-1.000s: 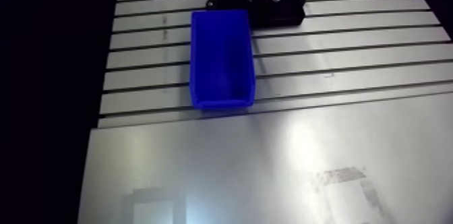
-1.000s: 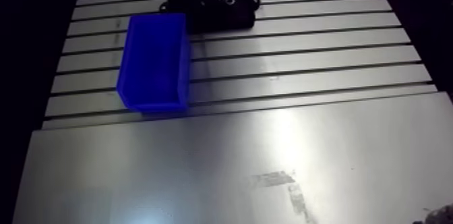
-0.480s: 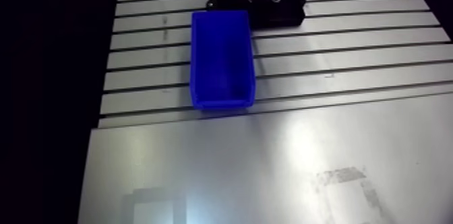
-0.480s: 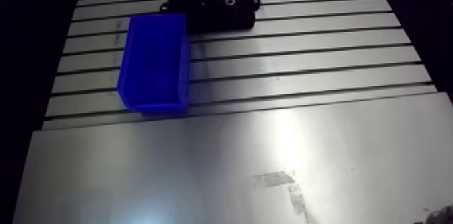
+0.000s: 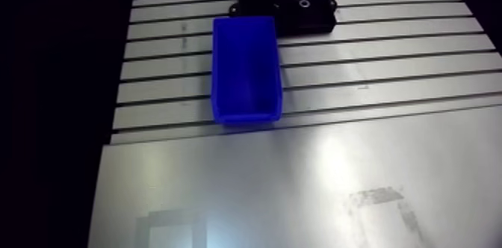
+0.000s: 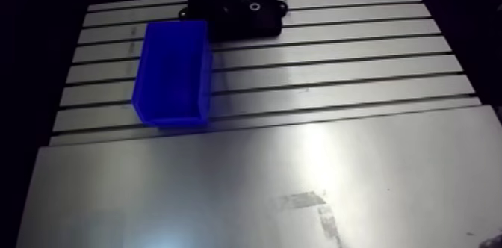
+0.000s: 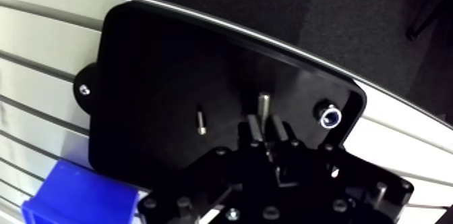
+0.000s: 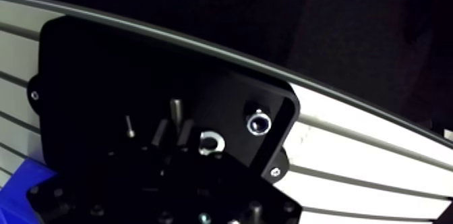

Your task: Pick up the M10 bolt from the tray and put it into the blue bin.

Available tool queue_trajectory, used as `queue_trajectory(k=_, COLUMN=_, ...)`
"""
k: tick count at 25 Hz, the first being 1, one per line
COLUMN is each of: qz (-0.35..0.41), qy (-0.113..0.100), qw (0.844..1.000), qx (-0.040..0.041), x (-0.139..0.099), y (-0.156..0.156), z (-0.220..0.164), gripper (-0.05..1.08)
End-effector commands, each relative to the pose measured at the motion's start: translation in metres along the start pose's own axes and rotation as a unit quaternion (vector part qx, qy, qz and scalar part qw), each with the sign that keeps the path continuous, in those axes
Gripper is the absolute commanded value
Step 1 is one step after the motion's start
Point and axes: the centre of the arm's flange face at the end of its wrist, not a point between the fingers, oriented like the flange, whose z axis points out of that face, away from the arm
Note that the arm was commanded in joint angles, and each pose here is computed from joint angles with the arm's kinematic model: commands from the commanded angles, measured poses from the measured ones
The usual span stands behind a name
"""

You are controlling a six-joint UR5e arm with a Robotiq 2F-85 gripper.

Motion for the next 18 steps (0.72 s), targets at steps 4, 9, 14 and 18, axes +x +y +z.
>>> queue_trajectory(k=4, qz=-0.005, qy=0.017, qw=1.0, qx=-0.0097, x=-0.01, y=-0.008, z=-0.038, gripper=1.02)
queue_trajectory(k=9, qz=-0.016, qy=0.021, qw=1.0, qx=-0.0101, x=-0.024, y=-0.019, z=-0.079, gripper=1.05)
queue_trajectory(k=14, qz=-0.06, qy=0.038, qw=0.997, qx=-0.0196, x=-0.049, y=-0.035, z=-0.127, gripper=1.06)
queue_trajectory(k=18, qz=-0.12, qy=0.046, qw=0.991, qx=-0.0266, x=-0.072, y=-0.059, z=-0.165, gripper=1.06)
